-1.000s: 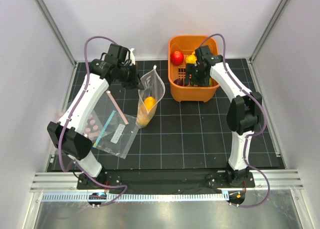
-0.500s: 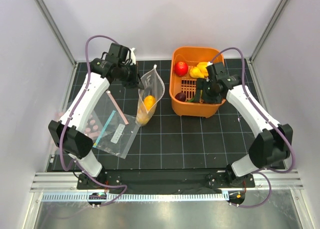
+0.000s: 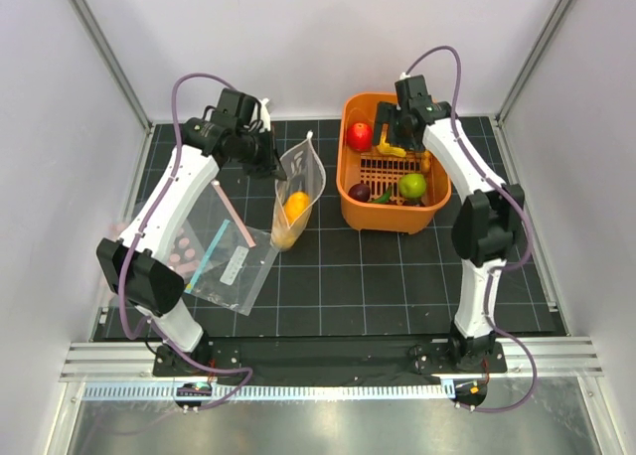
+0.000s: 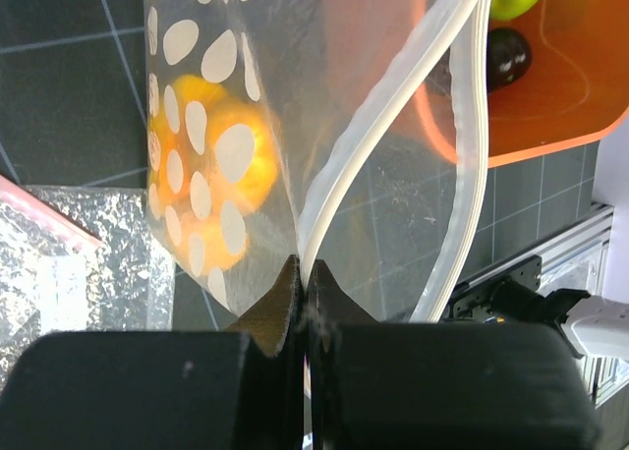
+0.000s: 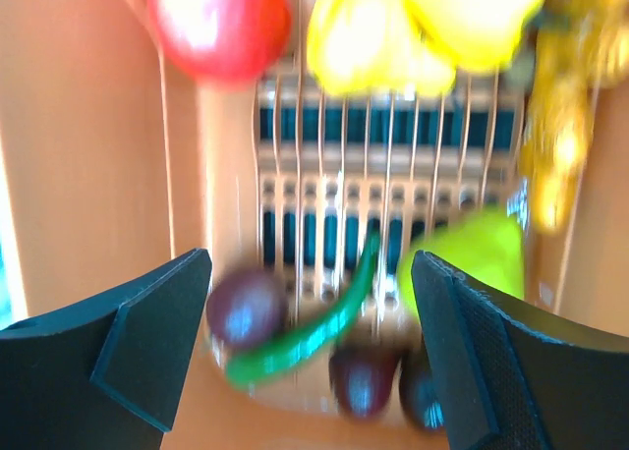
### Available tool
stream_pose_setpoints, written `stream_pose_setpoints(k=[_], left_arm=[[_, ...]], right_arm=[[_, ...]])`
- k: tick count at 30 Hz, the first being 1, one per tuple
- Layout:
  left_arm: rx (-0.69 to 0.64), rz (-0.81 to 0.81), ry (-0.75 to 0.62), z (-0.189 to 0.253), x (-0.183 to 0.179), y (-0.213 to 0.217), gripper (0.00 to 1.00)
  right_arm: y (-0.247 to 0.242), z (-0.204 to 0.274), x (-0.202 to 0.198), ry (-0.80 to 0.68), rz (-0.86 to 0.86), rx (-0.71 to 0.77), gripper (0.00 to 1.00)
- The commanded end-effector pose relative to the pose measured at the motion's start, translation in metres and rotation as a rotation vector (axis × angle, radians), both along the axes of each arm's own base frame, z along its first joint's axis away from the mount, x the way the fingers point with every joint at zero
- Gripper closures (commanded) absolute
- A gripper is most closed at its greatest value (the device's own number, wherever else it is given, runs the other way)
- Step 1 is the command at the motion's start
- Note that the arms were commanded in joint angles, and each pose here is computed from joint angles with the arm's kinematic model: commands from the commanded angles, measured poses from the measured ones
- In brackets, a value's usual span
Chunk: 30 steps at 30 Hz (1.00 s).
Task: Place the food in the zip-top bag and seal the zipper
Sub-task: Adjust the bin at the center of the board, then adjust the fake fruit in the bin.
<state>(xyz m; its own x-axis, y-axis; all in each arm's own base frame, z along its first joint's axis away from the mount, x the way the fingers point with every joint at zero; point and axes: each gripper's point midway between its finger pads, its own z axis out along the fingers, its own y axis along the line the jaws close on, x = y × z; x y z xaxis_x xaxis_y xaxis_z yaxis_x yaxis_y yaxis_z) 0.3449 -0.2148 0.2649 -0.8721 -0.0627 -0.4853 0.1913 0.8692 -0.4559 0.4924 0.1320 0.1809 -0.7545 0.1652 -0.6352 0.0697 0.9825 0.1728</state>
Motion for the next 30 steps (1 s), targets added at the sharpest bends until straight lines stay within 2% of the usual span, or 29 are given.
stream_pose_setpoints(k=[1,7,17,25,30], left_arm=[[-0.035,-0.016,-0.038,0.012,-0.008,-0.002,1.0],[-0.038,-0.013,-0.024,0.009,-0.013,-0.001,1.0],[-0.019,-0.011,-0.026,0.006,-0.011,0.002,1.0],[-0.012,-0.004,-0.036,0.009,-0.009,0.003,1.0],[-0.011,0.003,-0.04,0.009,-0.007,0.003,1.0]], right_arm=[[-0.009,0.019,0.04,-0.089,-0.027,-0.02,0.09],[-0.009,-0.008,0.085,-0.133,-0.031,0.008,0.08],[-0.011,-0.057,0.116,-0.123,-0.009,-0.045,0.04],[-0.011,-0.074,0.11,-0.089,0.078,-0.099,0.12],[-0.016,-0.088,0.113,-0.07,0.078,-0.132,0.2]])
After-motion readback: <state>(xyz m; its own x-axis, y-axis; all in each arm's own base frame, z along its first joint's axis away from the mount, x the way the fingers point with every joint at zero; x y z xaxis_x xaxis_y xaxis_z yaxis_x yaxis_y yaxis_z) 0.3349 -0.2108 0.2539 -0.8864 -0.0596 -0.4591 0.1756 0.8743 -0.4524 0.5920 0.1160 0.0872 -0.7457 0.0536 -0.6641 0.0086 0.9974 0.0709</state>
